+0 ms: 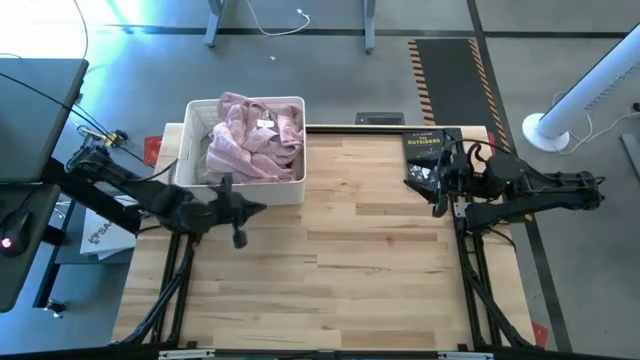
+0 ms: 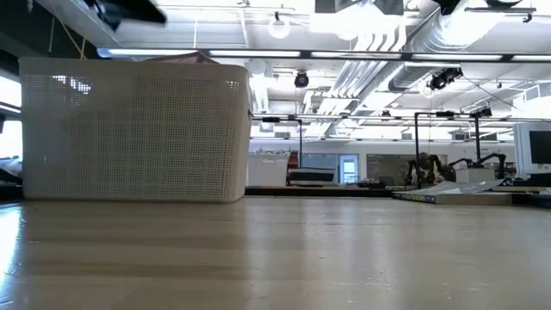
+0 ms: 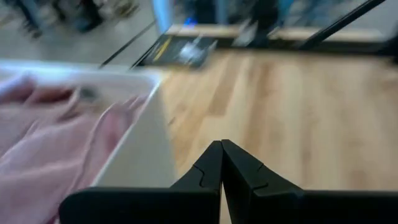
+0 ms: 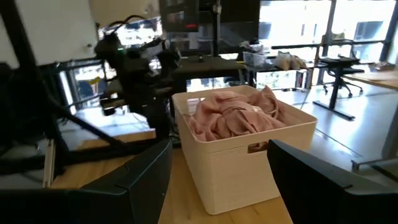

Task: Sort clothes
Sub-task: Return to Home Position

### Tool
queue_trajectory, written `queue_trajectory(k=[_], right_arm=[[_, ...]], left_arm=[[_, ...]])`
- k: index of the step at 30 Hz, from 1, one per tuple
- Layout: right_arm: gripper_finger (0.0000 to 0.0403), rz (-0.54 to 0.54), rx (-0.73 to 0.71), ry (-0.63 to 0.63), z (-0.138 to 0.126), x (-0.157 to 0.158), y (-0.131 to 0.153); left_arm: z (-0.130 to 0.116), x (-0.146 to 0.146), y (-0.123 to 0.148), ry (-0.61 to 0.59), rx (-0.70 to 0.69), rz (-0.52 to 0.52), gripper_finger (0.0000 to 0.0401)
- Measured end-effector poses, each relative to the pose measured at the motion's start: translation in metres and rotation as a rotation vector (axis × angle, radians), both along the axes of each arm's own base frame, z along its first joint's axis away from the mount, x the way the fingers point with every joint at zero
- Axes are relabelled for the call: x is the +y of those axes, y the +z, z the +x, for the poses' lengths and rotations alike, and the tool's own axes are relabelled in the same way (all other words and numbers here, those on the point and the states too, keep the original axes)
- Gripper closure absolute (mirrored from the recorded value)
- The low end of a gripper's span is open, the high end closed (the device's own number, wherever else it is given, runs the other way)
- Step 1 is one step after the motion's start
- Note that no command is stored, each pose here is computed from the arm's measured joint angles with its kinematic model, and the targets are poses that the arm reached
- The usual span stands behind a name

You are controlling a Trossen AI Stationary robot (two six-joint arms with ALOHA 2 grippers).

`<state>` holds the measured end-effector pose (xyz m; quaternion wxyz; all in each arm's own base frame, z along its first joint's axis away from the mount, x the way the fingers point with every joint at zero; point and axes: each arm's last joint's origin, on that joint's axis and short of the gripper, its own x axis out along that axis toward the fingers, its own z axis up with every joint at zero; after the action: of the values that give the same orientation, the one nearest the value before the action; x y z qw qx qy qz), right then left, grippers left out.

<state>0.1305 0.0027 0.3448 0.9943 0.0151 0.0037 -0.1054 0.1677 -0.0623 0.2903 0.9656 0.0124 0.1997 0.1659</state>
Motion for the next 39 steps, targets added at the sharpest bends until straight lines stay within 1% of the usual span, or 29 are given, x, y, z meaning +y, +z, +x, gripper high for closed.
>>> queue_trajectory(k=[3,5,7,9,11,12,15,17,18,20,23,25,27,30,33,36,39], right_arm=[[0.0142,0.02,-0.015,-0.01,-0.005,-0.001,0.001],[0.0144,0.031,-0.027,0.017,-0.011,0.0,0.002],[0.0154,0.052,-0.039,0.042,-0.016,0.0,0.003],[0.0175,0.071,-0.04,0.053,-0.02,0.0,0.003],[0.0209,0.1,-0.026,0.068,-0.021,0.0,0.001],[0.023,0.117,-0.011,0.072,-0.02,0.0,-0.001],[0.0302,0.148,0.03,0.075,-0.017,0.001,-0.005],[0.0352,0.144,0.032,0.075,-0.014,0.001,-0.005],[0.0374,0.14,0.026,0.076,-0.013,0.001,-0.004],[0.0394,0.123,0.019,0.077,-0.01,0.001,-0.003],[0.0389,0.121,0.03,0.076,-0.009,0.002,-0.005],[0.0395,0.119,0.075,0.073,-0.009,0.001,-0.009],[0.04,0.125,0.083,0.058,-0.008,0.001,-0.015],[0.0399,0.114,0.068,0.069,-0.007,0.001,-0.032],[0.0402,0.116,0.05,0.133,-0.008,0.003,-0.051],[0.0402,0.104,0.002,0.2,-0.01,0.005,-0.061],[0.0402,0.076,-0.022,0.22,-0.015,0.005,-0.069]], left_arm=[[-0.012,-0.012,0.009,-0.062,-0.057,0.0,0.0401],[-0.021,-0.017,0.011,-0.078,-0.077,0.011,0.0401],[-0.031,-0.018,0.014,-0.074,-0.096,0.006,0.0401],[-0.038,-0.015,0.016,-0.054,-0.12,-0.007,0.0401],[-0.041,-0.011,0.018,-0.056,-0.147,-0.033,0.0401],[-0.04,-0.01,0.018,-0.078,-0.162,-0.052,0.0401],[-0.026,-0.006,0.018,-0.195,-0.277,-0.105,0.0401],[-0.015,-0.001,0.012,-0.268,-0.338,-0.096,0.0401],[-0.008,0.004,0.008,-0.274,-0.354,-0.081,0.0401],[0.002,0.019,-0.002,-0.253,-0.329,-0.061,0.0401],[0.004,0.042,-0.01,-0.166,-0.273,-0.036,0.0401],[-0.005,0.053,-0.008,-0.119,-0.251,-0.018,0.0401],[-0.02,0.058,-0.004,-0.098,-0.255,-0.014,0.0401],[-0.045,0.059,-0.002,-0.097,-0.296,-0.051,0.0401],[-0.061,0.056,-0.009,-0.12,-0.339,-0.08,0.0401],[-0.065,0.052,-0.029,-0.112,-0.325,-0.087,0.0401],[-0.064,0.048,-0.05,-0.091,-0.312,-0.075,0.0401]])
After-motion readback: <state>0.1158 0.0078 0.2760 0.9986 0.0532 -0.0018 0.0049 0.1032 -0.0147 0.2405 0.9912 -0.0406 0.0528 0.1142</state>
